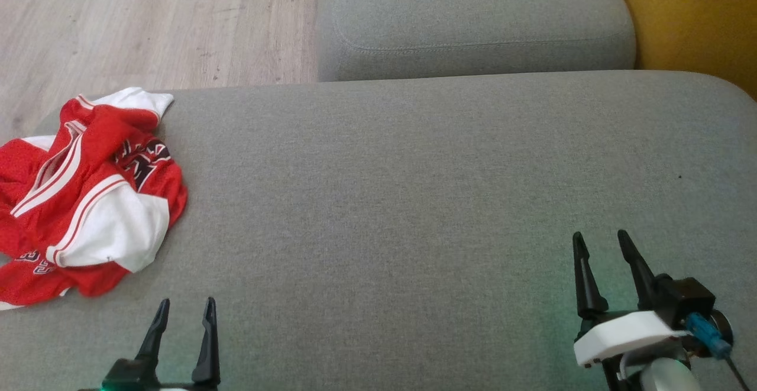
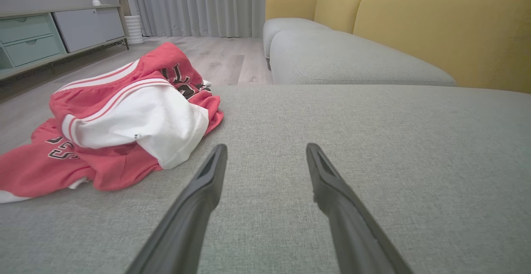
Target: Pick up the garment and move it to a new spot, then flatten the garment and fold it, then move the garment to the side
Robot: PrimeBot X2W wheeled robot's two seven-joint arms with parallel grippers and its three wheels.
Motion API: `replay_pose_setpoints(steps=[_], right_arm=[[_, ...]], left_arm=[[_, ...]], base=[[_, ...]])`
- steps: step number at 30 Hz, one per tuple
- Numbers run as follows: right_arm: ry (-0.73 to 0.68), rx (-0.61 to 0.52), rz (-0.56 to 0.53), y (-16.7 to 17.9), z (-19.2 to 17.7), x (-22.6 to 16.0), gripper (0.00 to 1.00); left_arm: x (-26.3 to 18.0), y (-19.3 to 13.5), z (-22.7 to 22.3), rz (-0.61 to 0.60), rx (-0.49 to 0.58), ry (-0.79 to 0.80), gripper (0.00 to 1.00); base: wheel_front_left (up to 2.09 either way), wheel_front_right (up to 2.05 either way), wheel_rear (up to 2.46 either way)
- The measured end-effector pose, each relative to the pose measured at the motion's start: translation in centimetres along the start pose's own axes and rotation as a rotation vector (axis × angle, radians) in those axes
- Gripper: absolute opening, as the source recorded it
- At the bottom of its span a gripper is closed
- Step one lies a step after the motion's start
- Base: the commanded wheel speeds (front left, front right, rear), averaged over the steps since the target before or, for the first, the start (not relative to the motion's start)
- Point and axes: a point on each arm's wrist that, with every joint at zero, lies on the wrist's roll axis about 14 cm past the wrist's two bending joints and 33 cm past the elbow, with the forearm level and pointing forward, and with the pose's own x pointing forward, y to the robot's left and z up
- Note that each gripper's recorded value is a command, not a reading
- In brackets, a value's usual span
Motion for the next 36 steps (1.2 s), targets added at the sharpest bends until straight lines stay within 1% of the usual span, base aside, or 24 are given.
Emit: replay_pose_setpoints(steps=[18, 36], right_arm=[[0.049, 0.022, -0.018, -0.3, -1.6, -0.5, 1.0], [0.059, 0.022, -0.009, -0.1, -1.9, -0.4, 1.0]], left_arm=[[0.2, -0.3, 0.5, -0.011, -0.011, -0.018, 1.0], [0.2, 0.3, 0.5, 0.003, -0.006, -0.016, 1.0]], base=[[0.0, 0.0, 0.0], [0.0, 0.0, 0.0]])
